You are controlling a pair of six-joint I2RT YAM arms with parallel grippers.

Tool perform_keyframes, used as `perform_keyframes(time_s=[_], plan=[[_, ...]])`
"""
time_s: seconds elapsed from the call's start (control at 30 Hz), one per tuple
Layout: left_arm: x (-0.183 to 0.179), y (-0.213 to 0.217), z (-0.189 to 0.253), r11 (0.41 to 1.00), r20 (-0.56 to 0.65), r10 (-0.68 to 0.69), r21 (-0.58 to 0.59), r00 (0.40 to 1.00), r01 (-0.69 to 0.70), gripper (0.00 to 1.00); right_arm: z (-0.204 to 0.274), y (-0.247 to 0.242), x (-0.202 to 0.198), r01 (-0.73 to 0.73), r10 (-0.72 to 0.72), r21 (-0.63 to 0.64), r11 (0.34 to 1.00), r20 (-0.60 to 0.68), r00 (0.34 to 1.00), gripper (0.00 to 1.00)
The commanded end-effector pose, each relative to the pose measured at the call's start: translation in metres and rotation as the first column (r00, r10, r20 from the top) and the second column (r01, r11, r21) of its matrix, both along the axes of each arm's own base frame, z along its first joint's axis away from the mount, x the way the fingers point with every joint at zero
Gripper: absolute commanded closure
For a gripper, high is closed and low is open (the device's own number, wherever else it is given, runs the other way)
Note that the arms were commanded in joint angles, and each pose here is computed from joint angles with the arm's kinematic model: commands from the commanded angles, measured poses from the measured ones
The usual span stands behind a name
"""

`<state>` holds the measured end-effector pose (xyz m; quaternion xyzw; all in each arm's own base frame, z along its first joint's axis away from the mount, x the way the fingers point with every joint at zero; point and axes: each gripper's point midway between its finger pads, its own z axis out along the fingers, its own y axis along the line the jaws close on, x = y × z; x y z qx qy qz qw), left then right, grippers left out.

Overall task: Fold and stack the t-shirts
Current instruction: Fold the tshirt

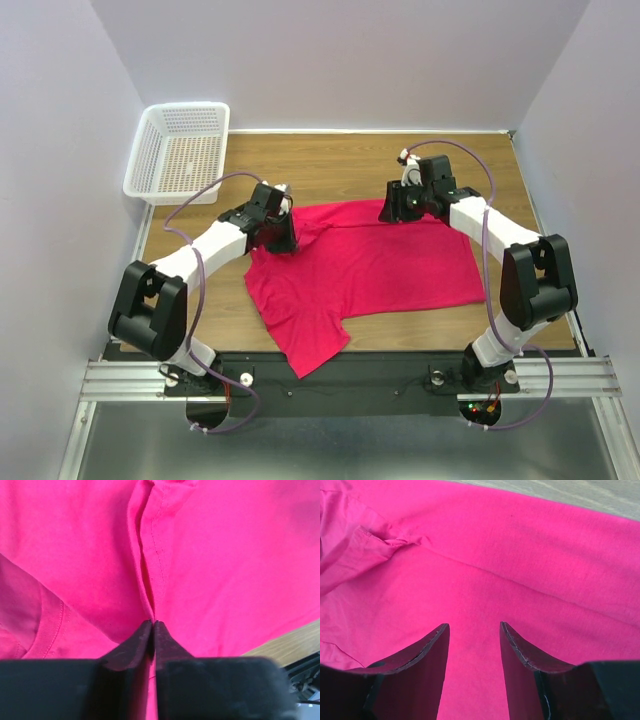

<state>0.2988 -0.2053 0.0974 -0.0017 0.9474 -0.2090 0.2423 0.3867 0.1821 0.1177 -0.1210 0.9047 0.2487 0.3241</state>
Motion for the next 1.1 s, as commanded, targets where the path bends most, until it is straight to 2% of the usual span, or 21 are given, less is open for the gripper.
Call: perform_keyframes(time_s=[0.0, 0.03, 0.07, 0.1, 0.13, 0.23, 0.43, 0.53, 0.7, 0.93, 1.07], plan=[[-0.004, -0.005, -0.011, 1.0, -0.013, -0.006, -0.024, 1.0, 0.006, 0.75, 0.004, 0.0, -0.002, -0.01, 0.01, 0.006, 1.0, 0.022, 1.0, 0.49], [-0.006, -0.004, -0.013, 1.0, -0.019, -0.006, -0.021, 1.0, 0.006, 0.72, 0.004, 0.001, -0.002, -0.011, 0.011, 0.006, 1.0, 0.022, 1.0, 0.49], [-0.007, -0.004, -0.012, 1.0, -0.016, -0.005, -0.022, 1.0, 0.005, 0.6, 0.004, 0.001, -0.002, -0.01, 0.01, 0.005, 1.0, 0.022, 1.0, 0.49], [-0.006, -0.002, -0.011, 1.0, -0.008, 0.002, -0.017, 1.0, -0.002, 0.52, 0.004, 0.001, -0.001, -0.006, 0.006, 0.009, 1.0, 0.02, 1.0, 0.49], [-0.003, -0.001, -0.007, 1.0, 0.008, 0.011, -0.015, 1.0, -0.011, 0.39, 0.004, 0.001, 0.0, -0.005, 0.005, 0.011, 1.0, 0.019, 1.0, 0.49], [0.015, 0.016, 0.013, 0.996, 0.084, 0.084, 0.0, 0.993, -0.084, 0.3, 0.005, 0.003, 0.005, -0.001, 0.001, 0.017, 1.0, 0.016, 1.0, 0.49], [0.063, 0.074, 0.027, 0.976, 0.182, 0.205, 0.039, 0.962, -0.215, 0.3, 0.009, 0.034, 0.013, -0.045, 0.045, 0.027, 0.999, 0.025, 0.999, 0.49], [0.093, 0.1, 0.009, 0.958, 0.18, 0.249, 0.098, 0.952, -0.269, 0.4, 0.01, 0.06, 0.028, -0.065, 0.064, 0.004, 0.998, 0.056, 0.996, 0.49], [0.13, 0.119, 0.0, 0.939, 0.194, 0.288, 0.137, 0.938, -0.317, 0.41, 0.01, 0.091, 0.053, -0.04, 0.04, -0.001, 0.999, 0.114, 0.993, 0.52], [0.155, 0.127, -0.022, 0.928, 0.169, 0.311, 0.158, 0.935, -0.337, 0.49, -0.022, 0.076, 0.09, 0.127, -0.118, -0.076, 0.989, 0.115, 0.986, 0.61], [0.148, 0.129, -0.039, 0.926, 0.134, 0.316, 0.171, 0.939, -0.336, 0.58, -0.038, 0.049, 0.094, 0.196, -0.188, -0.1, 0.975, 0.083, 0.979, 0.61]])
